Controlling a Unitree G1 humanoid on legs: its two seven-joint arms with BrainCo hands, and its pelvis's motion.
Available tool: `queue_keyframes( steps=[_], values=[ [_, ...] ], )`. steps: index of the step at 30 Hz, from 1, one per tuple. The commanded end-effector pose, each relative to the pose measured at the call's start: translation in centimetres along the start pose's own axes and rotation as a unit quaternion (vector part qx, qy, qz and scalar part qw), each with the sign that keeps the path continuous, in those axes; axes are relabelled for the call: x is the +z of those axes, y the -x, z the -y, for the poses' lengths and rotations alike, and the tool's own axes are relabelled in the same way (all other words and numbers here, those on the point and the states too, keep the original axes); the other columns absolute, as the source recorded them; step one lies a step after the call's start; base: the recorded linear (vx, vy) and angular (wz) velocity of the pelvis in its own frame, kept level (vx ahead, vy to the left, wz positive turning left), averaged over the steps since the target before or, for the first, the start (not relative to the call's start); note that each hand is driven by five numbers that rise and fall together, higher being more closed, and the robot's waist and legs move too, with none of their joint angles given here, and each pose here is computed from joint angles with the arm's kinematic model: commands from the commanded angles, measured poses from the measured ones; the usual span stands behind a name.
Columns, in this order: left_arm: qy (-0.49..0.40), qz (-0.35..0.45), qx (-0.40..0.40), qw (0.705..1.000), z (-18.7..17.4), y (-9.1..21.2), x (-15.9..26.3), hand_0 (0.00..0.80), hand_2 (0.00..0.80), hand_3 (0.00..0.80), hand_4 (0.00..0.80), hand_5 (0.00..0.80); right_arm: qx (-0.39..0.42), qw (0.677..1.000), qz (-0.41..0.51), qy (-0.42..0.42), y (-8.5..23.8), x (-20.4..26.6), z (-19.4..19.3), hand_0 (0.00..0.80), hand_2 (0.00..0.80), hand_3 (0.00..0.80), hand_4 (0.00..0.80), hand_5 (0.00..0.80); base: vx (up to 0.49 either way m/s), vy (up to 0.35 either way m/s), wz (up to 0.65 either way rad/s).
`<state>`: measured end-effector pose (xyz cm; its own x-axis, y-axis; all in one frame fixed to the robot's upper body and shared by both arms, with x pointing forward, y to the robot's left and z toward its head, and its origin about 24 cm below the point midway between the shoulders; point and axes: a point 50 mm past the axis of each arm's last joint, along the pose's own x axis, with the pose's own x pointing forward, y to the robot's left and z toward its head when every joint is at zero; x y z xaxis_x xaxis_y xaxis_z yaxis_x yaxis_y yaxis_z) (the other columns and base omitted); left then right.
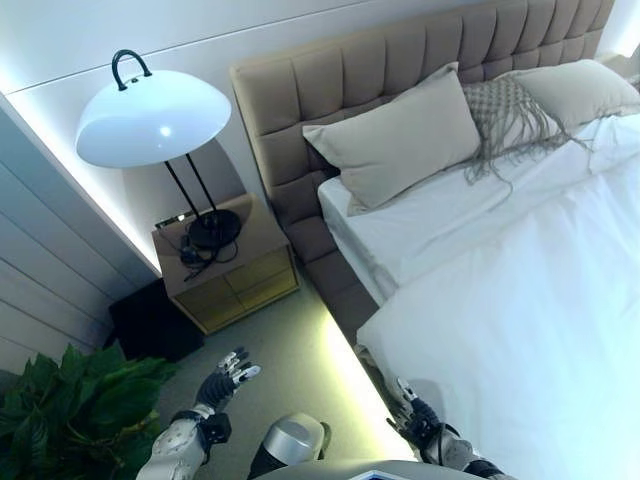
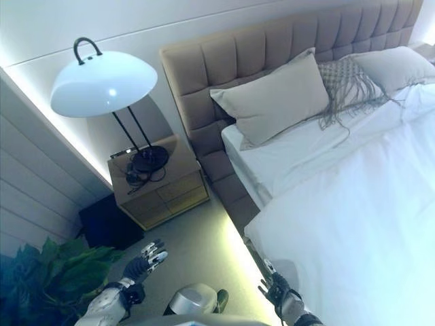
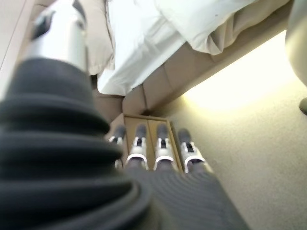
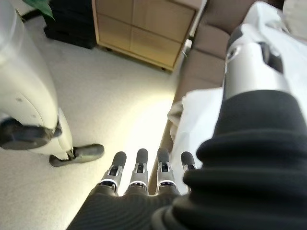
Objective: Make the bed neatly
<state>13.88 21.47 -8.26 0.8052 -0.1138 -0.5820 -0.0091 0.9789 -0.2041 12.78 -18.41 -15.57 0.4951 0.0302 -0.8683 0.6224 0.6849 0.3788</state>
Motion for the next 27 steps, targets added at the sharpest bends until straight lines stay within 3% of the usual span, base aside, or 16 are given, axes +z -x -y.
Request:
queue_keyframes(
  steps=[1, 7, 14, 20, 27],
  values=[
    [0.002, 0.072, -0.017, 0.997, 1.2, -0.7, 2.7, 0.000, 0.000, 0.000, 0.000, 0.000, 0.043, 0.994, 0.098, -0.038, -0.1, 4.0, -2.0, 0.000, 0.000, 0.000, 0.000, 0.000, 0.000, 0.000, 0.00],
    [-0.056, 0.096, 0.003, 0.994, 0.9, -0.1, 2.9, 0.000, 0.000, 0.000, 0.000, 0.000, 0.061, 0.979, 0.179, -0.071, 1.2, 6.4, -0.4, 0.000, 0.000, 0.000, 0.000, 0.000, -0.019, -0.008, -0.06],
    [-0.196, 0.154, 0.028, 0.968, 1.2, 0.1, 4.1, 0.000, 0.000, 0.000, 0.000, 0.000, 0.058, 0.968, 0.226, -0.093, 2.9, 7.4, 3.0, 0.000, 0.000, 0.000, 0.000, 0.000, -0.072, -0.059, -0.23],
    [-0.318, 0.213, 0.073, 0.921, 2.7, -1.8, 5.3, 0.000, 0.000, 0.000, 0.000, 0.000, 0.062, 0.958, 0.228, -0.162, 3.3, 6.3, 5.5, 0.000, 0.000, 0.000, 0.000, 0.000, -0.085, -0.147, -0.35],
    [-0.409, 0.356, 0.095, 0.835, 5.9, -3.4, 9.7, 0.000, 0.000, 0.000, 0.000, 0.000, 0.083, 0.944, 0.247, -0.203, 3.2, 6.9, 5.7, 0.000, 0.000, 0.000, 0.000, 0.000, -0.182, -0.171, -0.49]
  ],
)
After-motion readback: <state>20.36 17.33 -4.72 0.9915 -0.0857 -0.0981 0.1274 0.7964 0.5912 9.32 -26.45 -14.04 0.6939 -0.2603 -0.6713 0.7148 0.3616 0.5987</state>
